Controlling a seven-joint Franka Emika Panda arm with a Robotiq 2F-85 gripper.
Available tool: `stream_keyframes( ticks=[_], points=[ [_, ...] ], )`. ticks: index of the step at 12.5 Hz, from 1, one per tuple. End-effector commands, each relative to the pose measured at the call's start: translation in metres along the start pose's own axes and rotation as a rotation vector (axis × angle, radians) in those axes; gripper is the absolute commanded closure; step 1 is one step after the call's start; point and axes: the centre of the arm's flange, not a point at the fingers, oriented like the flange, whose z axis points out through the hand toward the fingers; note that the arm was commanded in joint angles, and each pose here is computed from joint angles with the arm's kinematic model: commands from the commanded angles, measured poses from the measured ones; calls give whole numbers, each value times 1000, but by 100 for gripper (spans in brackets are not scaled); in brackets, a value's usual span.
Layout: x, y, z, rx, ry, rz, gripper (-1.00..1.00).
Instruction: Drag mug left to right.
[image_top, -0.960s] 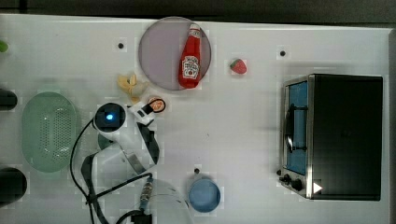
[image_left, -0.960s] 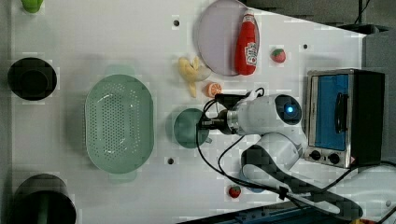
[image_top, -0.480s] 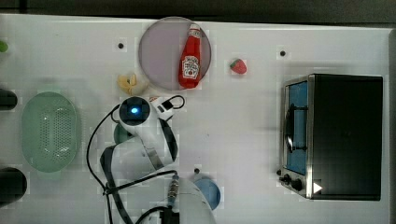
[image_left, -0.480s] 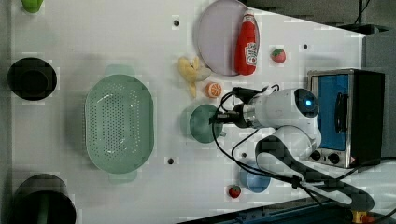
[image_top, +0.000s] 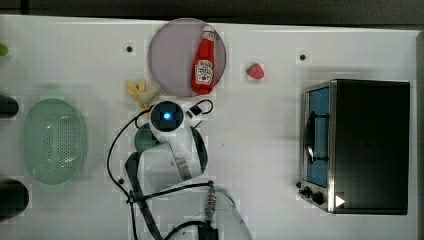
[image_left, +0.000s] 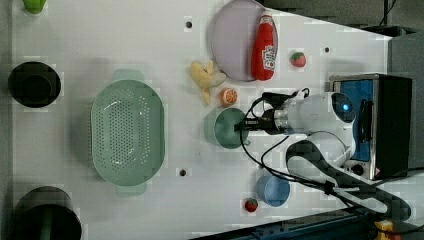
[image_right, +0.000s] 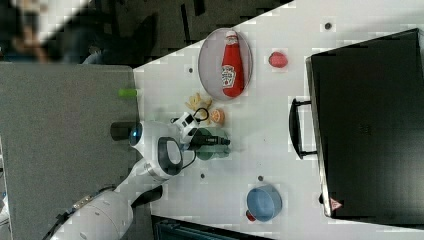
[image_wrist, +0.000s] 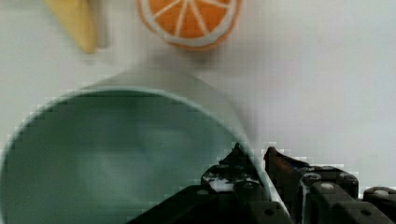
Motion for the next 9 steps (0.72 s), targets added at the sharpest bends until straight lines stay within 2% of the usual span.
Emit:
stream_keyframes(
  ticks=[1,9],
  points=[
    [14,42,-14,0,26,-23,63],
    [23,127,-18,12,27,-94,63]
  ],
)
